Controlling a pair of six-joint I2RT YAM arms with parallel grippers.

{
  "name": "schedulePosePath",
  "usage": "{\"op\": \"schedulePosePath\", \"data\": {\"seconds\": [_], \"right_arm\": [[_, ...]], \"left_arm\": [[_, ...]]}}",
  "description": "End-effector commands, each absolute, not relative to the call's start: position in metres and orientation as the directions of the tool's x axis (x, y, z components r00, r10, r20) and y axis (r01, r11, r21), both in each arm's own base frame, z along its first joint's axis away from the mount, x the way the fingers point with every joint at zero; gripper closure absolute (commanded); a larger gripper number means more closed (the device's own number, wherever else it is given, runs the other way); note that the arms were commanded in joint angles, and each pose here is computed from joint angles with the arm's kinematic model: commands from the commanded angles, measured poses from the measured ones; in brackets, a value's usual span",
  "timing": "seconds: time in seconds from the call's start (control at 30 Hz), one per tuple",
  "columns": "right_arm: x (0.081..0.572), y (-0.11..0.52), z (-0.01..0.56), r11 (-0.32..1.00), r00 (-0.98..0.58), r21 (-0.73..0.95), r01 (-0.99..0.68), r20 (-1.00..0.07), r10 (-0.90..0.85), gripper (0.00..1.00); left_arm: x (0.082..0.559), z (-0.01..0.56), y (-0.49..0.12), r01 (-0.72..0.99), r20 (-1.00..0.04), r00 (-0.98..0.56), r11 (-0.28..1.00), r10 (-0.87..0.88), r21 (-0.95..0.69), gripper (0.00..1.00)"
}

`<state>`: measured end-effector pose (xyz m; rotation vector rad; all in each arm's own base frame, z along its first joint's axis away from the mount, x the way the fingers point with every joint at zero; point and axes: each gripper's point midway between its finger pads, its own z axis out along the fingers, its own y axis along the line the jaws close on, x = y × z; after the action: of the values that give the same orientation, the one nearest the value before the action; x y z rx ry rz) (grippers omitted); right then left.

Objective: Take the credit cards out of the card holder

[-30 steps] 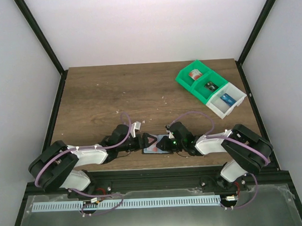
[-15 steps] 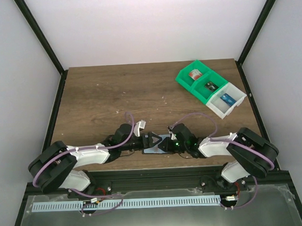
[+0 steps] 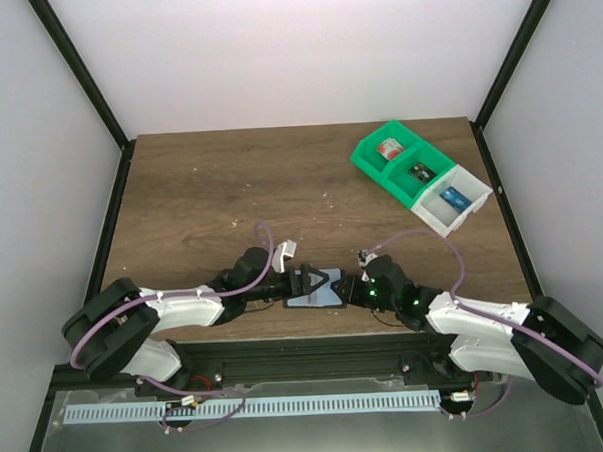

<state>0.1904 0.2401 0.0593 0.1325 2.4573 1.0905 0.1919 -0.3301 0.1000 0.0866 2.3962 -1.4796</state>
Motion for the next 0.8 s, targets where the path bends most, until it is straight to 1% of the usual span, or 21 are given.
{"op": "schedulePosePath", "data": {"seconds": [0.0, 0.3, 0.37, 0.43, 0.53, 0.77], "right_arm": [[0.194, 0.231, 0.062, 0.699, -0.874, 0.711, -0.071, -0.382, 0.299, 0.77], [0.193, 0.229, 0.062, 0.702, -0.871, 0.710, -0.061, -0.380, 0.309, 0.77], [0.194, 0.227, 0.063, 0.701, -0.867, 0.711, -0.056, -0.383, 0.319, 0.77], [0.194, 0.225, 0.066, 0.696, -0.861, 0.716, -0.055, -0.387, 0.330, 0.77], [0.194, 0.223, 0.068, 0.696, -0.856, 0.716, -0.056, -0.393, 0.336, 0.77], [0.193, 0.225, 0.071, 0.694, -0.858, 0.716, -0.075, -0.401, 0.321, 0.77]], "left_arm": [[0.196, 0.112, -0.338, 0.246, -0.326, -0.937, 0.429, -0.124, -0.869, 0.10], [0.193, 0.109, -0.340, 0.237, -0.314, -0.942, 0.424, -0.119, -0.874, 0.10], [0.188, 0.104, -0.343, 0.227, -0.297, -0.949, 0.425, -0.105, -0.876, 0.10], [0.185, 0.109, -0.350, 0.238, -0.297, -0.950, 0.394, -0.095, -0.888, 0.10], [0.185, 0.110, -0.351, 0.245, -0.302, -0.949, 0.387, -0.092, -0.889, 0.10], [0.194, 0.103, -0.335, 0.245, -0.344, -0.930, 0.482, -0.128, -0.841, 0.10]]}}
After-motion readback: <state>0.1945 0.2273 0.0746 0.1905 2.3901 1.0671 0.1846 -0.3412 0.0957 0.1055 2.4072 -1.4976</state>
